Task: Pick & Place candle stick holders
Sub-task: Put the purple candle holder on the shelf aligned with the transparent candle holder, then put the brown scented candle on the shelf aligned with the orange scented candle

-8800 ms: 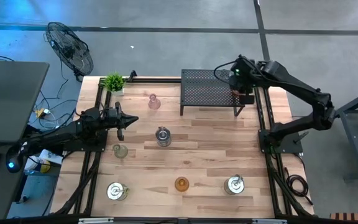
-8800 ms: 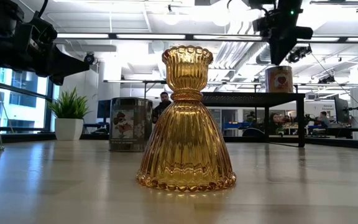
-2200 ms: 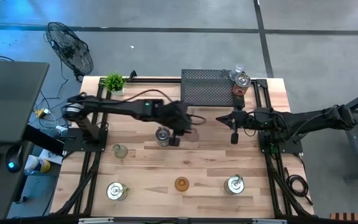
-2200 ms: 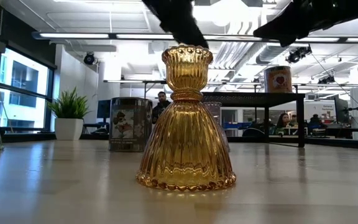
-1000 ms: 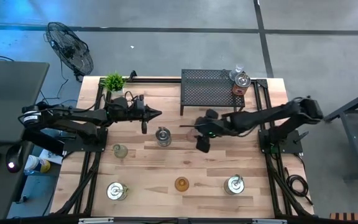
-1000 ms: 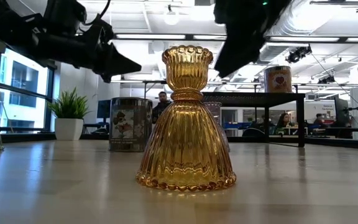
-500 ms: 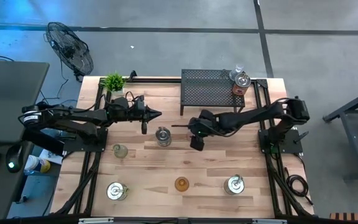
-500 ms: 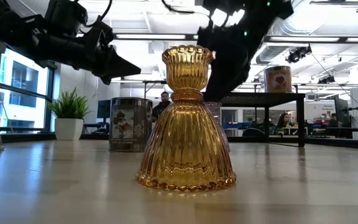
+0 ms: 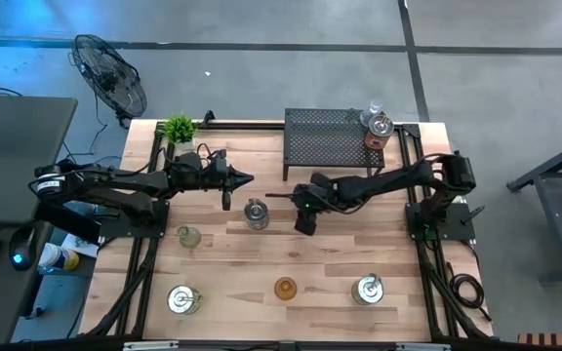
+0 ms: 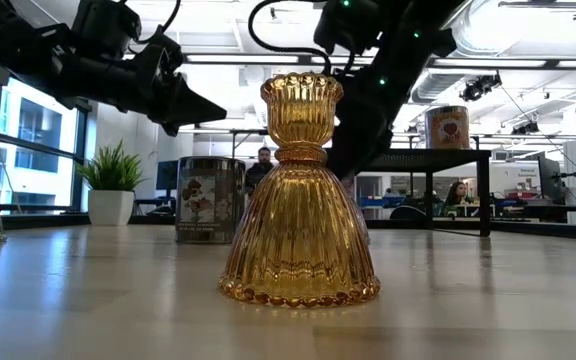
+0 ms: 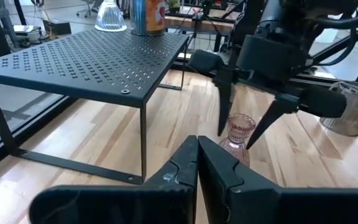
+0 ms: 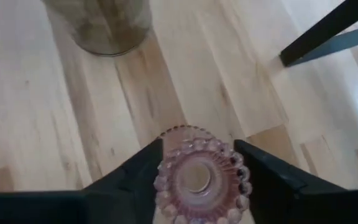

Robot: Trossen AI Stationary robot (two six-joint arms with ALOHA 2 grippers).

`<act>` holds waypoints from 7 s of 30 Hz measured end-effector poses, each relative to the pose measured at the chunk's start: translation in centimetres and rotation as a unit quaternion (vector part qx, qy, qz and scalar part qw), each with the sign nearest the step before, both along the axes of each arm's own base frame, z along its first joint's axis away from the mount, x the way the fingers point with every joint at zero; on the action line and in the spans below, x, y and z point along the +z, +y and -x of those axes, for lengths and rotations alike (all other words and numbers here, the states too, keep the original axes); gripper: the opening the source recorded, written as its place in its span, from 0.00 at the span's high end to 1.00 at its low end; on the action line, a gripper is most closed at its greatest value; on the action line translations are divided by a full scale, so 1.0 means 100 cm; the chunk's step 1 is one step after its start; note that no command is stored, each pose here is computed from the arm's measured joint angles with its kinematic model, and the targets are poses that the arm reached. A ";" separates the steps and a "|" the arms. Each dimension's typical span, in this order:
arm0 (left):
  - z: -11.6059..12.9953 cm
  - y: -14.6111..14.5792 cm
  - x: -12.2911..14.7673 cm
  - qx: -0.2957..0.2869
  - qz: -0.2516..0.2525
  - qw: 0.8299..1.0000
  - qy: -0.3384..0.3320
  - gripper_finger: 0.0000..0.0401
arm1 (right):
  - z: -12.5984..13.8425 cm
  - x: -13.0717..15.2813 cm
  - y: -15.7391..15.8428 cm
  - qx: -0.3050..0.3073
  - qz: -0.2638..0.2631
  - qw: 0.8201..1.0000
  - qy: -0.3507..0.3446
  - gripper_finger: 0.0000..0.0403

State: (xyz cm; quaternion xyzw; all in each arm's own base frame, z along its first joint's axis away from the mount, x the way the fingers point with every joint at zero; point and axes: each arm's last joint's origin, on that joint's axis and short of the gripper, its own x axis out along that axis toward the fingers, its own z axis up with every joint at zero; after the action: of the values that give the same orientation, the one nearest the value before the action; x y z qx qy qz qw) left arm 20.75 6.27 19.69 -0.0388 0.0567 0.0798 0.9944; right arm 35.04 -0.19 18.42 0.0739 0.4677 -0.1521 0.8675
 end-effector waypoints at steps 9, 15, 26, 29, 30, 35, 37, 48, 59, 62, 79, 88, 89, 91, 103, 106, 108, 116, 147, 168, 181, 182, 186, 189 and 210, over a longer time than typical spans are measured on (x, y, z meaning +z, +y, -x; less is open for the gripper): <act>0.000 0.000 -0.002 -0.002 -0.005 1.000 0.009 0.99 | 0.001 0.013 0.003 0.010 -0.037 0.999 -0.004 0.62; 0.000 0.000 -0.002 -0.002 -0.004 1.000 0.012 0.99 | 0.005 0.076 0.005 0.001 -0.060 0.998 -0.031 0.61; 0.000 0.000 -0.002 -0.002 -0.004 1.000 0.012 0.99 | 0.034 0.221 -0.074 -0.100 0.039 0.991 -0.083 0.61; 0.000 0.000 -0.002 -0.002 -0.004 1.000 0.012 0.99 | 0.054 0.231 -0.113 -0.142 0.058 0.986 -0.063 0.61; 0.000 0.000 -0.002 -0.005 -0.004 1.000 0.012 0.99 | 0.060 0.230 -0.126 -0.154 0.059 0.985 -0.055 0.61; 0.000 0.000 -0.002 -0.007 -0.004 1.000 0.011 0.99 | 0.086 0.209 -0.182 -0.198 0.047 0.979 -0.015 0.60; 0.000 0.000 -0.002 -0.007 -0.004 1.000 0.011 0.99 | 0.093 0.198 -0.198 -0.205 0.045 0.978 -0.012 0.60; 0.000 0.000 -0.001 -0.007 -0.006 1.000 0.007 0.99 | 0.114 0.160 -0.240 -0.207 0.044 0.977 -0.006 0.60; 0.000 0.000 -0.001 -0.007 -0.006 1.000 0.007 0.99 | 0.122 0.140 -0.251 -0.199 0.055 0.978 0.007 0.60; 0.000 0.000 -0.001 -0.007 -0.006 1.000 0.007 0.99 | 0.121 0.141 -0.252 -0.195 0.063 0.979 0.002 0.60; 0.000 0.000 -0.001 -0.007 -0.006 1.000 0.007 0.99 | 0.123 0.142 -0.255 -0.192 0.059 0.980 -0.007 0.59; 0.000 0.000 -0.001 -0.007 -0.005 1.000 0.007 0.99 | 0.128 0.141 -0.259 -0.197 0.051 0.979 -0.008 0.60; 0.000 0.000 -0.001 -0.007 -0.005 1.000 0.007 0.99 | 0.128 0.141 -0.259 -0.196 0.050 0.979 -0.009 0.59; 0.000 0.000 -0.001 -0.007 -0.005 1.000 0.007 0.99 | 0.128 0.141 -0.259 -0.198 0.051 0.979 -0.005 0.58; 0.000 -0.001 -0.001 -0.010 -0.004 1.000 0.007 0.99 | 0.130 0.136 -0.263 -0.201 0.048 0.978 0.009 0.57; 0.000 -0.001 -0.001 -0.010 -0.004 1.000 0.007 0.99 | 0.130 0.136 -0.263 -0.201 0.047 0.978 0.010 0.55; 0.000 -0.001 -0.001 -0.010 -0.004 1.000 0.007 0.99 | 0.129 0.136 -0.263 -0.201 0.048 0.978 0.009 0.55; 0.000 -0.001 -0.001 -0.011 -0.004 1.000 0.007 0.99 | 0.128 0.138 -0.265 -0.203 0.059 0.977 -0.001 0.53; -0.003 -0.016 -0.003 -0.090 -0.037 0.995 0.020 0.99 | 0.169 0.152 -0.051 -0.044 0.118 0.964 -0.232 0.93; -0.036 -0.096 0.015 -0.107 -0.080 0.943 0.305 0.63 | 0.169 0.099 -0.016 0.029 0.110 0.953 -0.281 0.99; -0.045 -0.096 -0.002 -0.090 -0.122 0.928 0.340 0.89 | 0.169 0.099 -0.016 0.039 0.118 0.953 -0.278 1.00; -0.045 -0.098 -0.002 -0.097 -0.128 0.927 0.339 0.94 | 0.169 0.099 -0.016 0.040 0.119 0.953 -0.277 1.00; -0.048 -0.100 0.002 -0.119 -0.147 0.922 0.338 0.97 | 0.169 0.099 -0.016 0.046 0.125 0.952 -0.275 1.00; -0.053 -0.102 0.013 -0.145 -0.156 0.921 0.327 0.98 | 0.169 0.099 -0.016 0.046 0.126 0.952 -0.275 1.00; -0.186 -0.087 0.024 -0.195 -0.224 0.925 0.238 1.00 | 0.168 0.099 -0.015 0.065 0.113 0.951 -0.282 1.00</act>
State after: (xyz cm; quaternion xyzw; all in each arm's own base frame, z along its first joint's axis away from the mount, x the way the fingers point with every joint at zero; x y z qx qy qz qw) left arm 39.32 -2.48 22.11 0.2168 0.2787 -0.0980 0.9304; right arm 18.20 -1.67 28.34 -0.0152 0.1881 -0.1198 0.9747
